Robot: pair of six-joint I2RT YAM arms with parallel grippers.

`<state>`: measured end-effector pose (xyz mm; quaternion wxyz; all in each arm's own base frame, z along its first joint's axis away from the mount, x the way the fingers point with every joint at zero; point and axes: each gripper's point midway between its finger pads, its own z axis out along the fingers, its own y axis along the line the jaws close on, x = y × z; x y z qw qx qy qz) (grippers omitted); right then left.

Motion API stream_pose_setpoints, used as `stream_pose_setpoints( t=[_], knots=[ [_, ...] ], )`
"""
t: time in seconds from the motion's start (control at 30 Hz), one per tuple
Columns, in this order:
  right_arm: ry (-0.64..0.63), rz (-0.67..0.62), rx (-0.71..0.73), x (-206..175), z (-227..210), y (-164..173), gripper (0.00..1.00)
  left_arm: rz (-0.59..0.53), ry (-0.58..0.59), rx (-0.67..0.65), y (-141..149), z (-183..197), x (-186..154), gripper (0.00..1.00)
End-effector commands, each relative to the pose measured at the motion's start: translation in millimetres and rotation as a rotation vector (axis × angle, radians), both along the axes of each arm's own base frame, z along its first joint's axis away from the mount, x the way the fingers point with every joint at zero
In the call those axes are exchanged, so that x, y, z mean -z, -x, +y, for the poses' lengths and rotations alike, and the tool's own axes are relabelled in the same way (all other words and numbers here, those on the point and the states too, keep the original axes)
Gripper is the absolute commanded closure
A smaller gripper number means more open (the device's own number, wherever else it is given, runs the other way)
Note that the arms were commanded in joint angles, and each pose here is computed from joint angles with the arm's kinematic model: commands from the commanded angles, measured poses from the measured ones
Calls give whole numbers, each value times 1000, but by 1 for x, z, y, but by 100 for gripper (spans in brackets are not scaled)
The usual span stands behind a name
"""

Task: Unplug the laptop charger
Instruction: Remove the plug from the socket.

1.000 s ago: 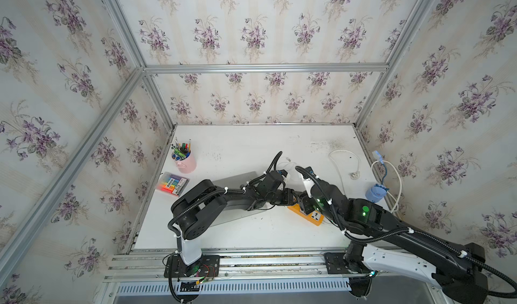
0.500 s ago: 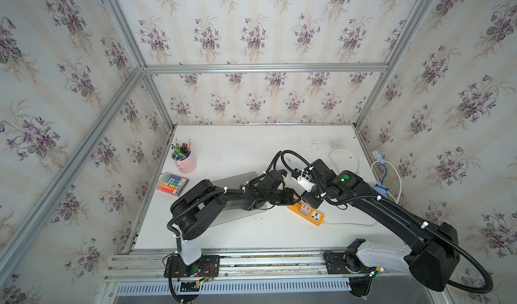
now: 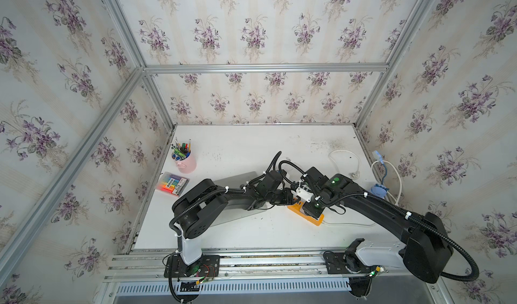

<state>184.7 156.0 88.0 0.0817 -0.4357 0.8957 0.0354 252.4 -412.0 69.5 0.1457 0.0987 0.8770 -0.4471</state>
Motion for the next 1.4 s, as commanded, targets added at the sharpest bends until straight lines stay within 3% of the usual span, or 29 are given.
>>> stream_pose_setpoints(
  t=[0.0, 0.63, 0.83, 1.03, 1.37],
  knots=[
    [22, -51, -7, -4, -1, -11, 52, -8, 36, -5, -3, -4, -7, 46],
    [31, 46, -39, 12, 7, -5, 58, 66, 98, -11, 2, -10, 7, 48],
    [16, 76, -53, 14, 10, -1, 72, 79, 84, -24, 5, -4, 17, 49],
    [-5, 97, -68, 11, 14, 3, 100, 84, 72, -37, 5, 0, 24, 49],
    [-56, -46, -61, -31, 22, -15, 100, 110, 32, -64, 5, 4, 44, 49]
  ],
)
